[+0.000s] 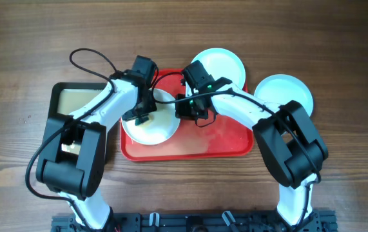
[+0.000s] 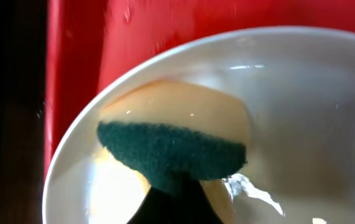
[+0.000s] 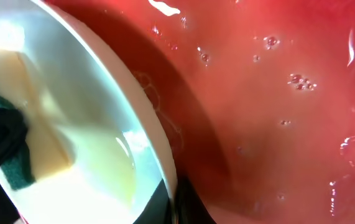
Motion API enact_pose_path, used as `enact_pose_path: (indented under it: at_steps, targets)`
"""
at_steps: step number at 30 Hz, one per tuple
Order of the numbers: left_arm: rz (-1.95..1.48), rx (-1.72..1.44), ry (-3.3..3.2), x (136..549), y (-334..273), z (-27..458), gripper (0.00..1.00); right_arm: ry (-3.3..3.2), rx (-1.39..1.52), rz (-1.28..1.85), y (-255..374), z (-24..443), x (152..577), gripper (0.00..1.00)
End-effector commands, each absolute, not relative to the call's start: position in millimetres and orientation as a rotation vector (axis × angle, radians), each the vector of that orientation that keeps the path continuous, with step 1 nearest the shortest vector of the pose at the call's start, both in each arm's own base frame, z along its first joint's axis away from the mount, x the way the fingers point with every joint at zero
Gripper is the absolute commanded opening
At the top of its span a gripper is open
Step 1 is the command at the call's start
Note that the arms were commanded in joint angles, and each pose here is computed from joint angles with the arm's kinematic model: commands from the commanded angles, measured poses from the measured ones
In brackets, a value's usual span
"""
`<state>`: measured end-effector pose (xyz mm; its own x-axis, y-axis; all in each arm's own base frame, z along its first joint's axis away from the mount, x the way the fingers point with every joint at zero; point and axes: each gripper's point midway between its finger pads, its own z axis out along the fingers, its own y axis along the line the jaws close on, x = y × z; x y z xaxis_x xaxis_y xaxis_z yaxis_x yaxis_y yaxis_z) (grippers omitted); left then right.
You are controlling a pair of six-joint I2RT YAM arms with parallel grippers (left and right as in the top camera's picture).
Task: Clean dirty plates on tray and stack at the side
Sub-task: 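Scrub the white plate with the sponge in the left gripper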
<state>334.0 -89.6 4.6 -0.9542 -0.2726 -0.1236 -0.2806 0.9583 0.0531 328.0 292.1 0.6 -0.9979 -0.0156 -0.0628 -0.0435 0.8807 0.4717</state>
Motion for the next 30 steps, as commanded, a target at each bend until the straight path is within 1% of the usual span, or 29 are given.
enact_pose_path:
  at_steps: [1,3,5,7,10,11,12,13,14,17,19,21,23,24,25,27,28,30]
  targets:
    - [-0.548,-0.016,3.286,272.4,-159.3,-9.0,0.04,3.046,-0.028,0.672,280.0,-23.0,322.4,0.04]
    - [-1.036,0.218,3.206,258.4,-204.4,15.3,0.04,3.045,-0.028,0.672,280.0,-23.0,322.5,0.04]
    - [-1.088,0.27,3.149,263.7,-214.2,17.9,0.04,3.046,-0.028,0.673,280.1,-23.0,322.4,0.04]
    - [-1.066,0.29,3.072,281.0,-218.3,16.4,0.04,3.046,-0.029,0.673,280.1,-23.0,322.3,0.04]
    - [-0.853,0.147,3.012,317.2,-206.5,5.2,0.04,3.047,-0.029,0.672,279.9,-23.0,322.1,0.04]
    - [-0.72,0.058,2.997,331.3,-194.2,-0.8,0.04,3.047,-0.029,0.672,279.9,-23.0,322.1,0.04]
    - [-0.495,-0.124,2.982,347.2,-168.7,-8.5,0.04,3.047,-0.028,0.672,279.9,-23.0,322.1,0.04]
    - [-0.32,-0.254,2.958,355.7,-146.5,-11.8,0.04,3.047,-0.029,0.672,279.9,-23.0,322.1,0.04]
    - [-0.058,-0.399,2.906,362.2,-112.6,-12.4,0.04,3.047,-0.029,0.672,280.0,-23.0,322.2,0.04]
    - [0.413,-0.62,2.794,351.1,-53.6,1.7,0.04,3.047,-0.029,0.672,280.0,-23.0,322.2,0.04]
    - [0.522,-0.694,2.803,333.9,-41.2,3.8,0.04,3.047,-0.029,0.672,280.0,-23.0,322.2,0.05]
    - [0.536,-0.71,2.906,310.5,-43.8,1.4,0.04,3.047,-0.034,0.678,280.5,-22.8,321.8,0.04]
    - [0.415,-0.621,3.079,291.2,-62.0,-3.8,0.04,3.049,-0.036,0.686,281.3,-22.4,321.1,0.04]
    - [0.214,-0.465,3.222,280.1,-85.4,-6.9,0.04,3.049,-0.035,0.686,281.3,-22.4,321.1,0.04]
    - [-0.124,-0.228,3.343,268.6,-119.6,-5.3,0.04,3.049,-0.035,0.687,281.4,-22.4,321.2,0.04]
    - [-0.7,0.135,3.347,254.7,-170.2,11.2,0.04,3.049,-0.035,0.687,281.3,-22.4,321.1,0.04]
    - [-0.911,0.276,3.28,252.8,-187.6,20.6,0.04,3.05,-0.036,0.69,281.7,-22.2,320.8,0.04]
    - [-0.975,0.325,3.193,265.3,-197.1,22.2,0.04,3.051,-0.037,0.696,282.2,-22.0,320.3,0.04]
